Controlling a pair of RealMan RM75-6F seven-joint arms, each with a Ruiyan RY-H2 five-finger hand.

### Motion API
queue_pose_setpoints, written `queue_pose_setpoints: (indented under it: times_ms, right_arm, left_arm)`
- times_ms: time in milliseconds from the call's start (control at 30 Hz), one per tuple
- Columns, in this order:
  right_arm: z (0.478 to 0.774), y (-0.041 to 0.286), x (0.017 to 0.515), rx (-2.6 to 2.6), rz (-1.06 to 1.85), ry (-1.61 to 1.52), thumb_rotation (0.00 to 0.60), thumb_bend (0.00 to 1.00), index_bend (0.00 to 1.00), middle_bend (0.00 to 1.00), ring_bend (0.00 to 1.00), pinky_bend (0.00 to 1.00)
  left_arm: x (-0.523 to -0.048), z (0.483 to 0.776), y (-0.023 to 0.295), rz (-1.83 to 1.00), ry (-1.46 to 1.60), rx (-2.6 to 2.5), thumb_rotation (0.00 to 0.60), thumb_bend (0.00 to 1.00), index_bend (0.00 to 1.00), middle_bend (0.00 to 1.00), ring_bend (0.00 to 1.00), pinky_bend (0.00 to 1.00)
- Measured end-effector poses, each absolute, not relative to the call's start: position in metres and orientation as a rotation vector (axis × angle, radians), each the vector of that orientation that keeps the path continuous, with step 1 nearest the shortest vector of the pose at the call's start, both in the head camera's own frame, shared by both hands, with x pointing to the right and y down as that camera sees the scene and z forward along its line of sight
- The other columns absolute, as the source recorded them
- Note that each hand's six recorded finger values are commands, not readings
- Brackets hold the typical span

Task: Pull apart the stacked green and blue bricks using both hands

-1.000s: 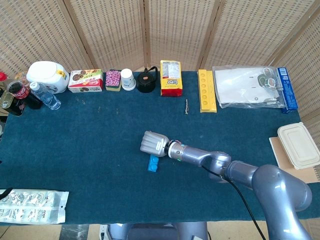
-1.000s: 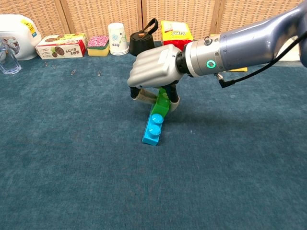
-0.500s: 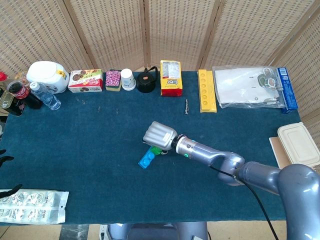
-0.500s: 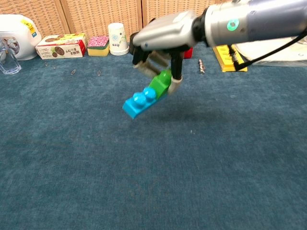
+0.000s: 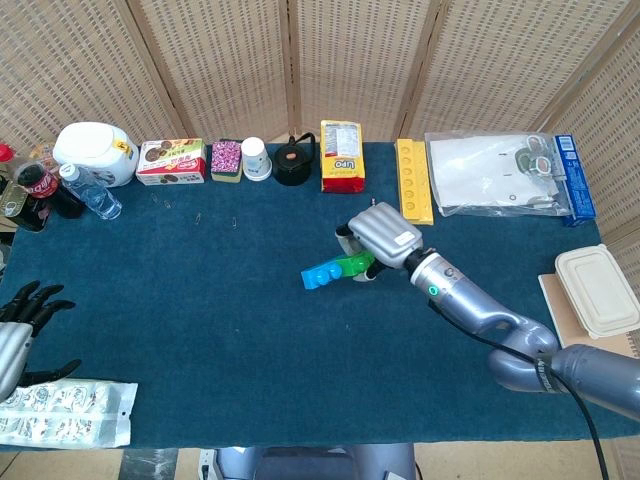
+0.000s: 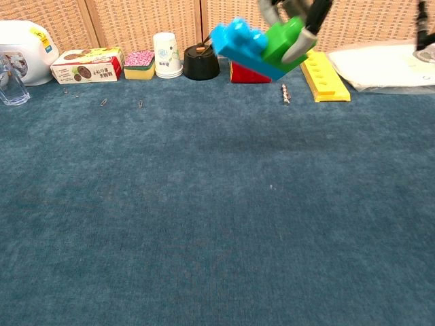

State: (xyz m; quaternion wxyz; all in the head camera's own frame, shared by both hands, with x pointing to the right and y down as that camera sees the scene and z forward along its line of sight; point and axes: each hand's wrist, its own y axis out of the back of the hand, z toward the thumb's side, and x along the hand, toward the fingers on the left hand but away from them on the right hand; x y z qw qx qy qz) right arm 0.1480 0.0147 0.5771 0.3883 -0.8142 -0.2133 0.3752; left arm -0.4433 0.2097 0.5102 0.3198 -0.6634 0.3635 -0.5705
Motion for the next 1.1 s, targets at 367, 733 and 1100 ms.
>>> queue_pose_setpoints:
  times_ms: [367, 733, 1100]
  right_arm:
    - [0.558, 0.036, 0.2, -2.306, 1.042, -0.917, 0.6, 0.0, 0.7, 0.65, 0.68, 0.67]
    - [0.554, 0.066, 0.214, -2.56, 1.028, -1.169, 0.6, 0.0, 0.71, 0.65, 0.69, 0.68]
    - [0.553, 0.092, 0.222, -2.768, 0.939, -1.374, 0.6, 0.0, 0.71, 0.65, 0.69, 0.69]
  left_arm:
    - [-0.388, 0.526, 0.178, -1.347, 0.873, -1.898, 0.525, 0.18, 0.27, 0.16, 0.04, 0.21]
    - [-0.326, 0.543, 0.149, -1.175, 0.919, -2.15, 0.529, 0.24, 0.27, 0.16, 0.09, 0.26]
    - [-0.26, 0.554, 0.131, -0.897, 1.095, -2.535, 0.526, 0.15, 0.31, 0.16, 0.09, 0.24]
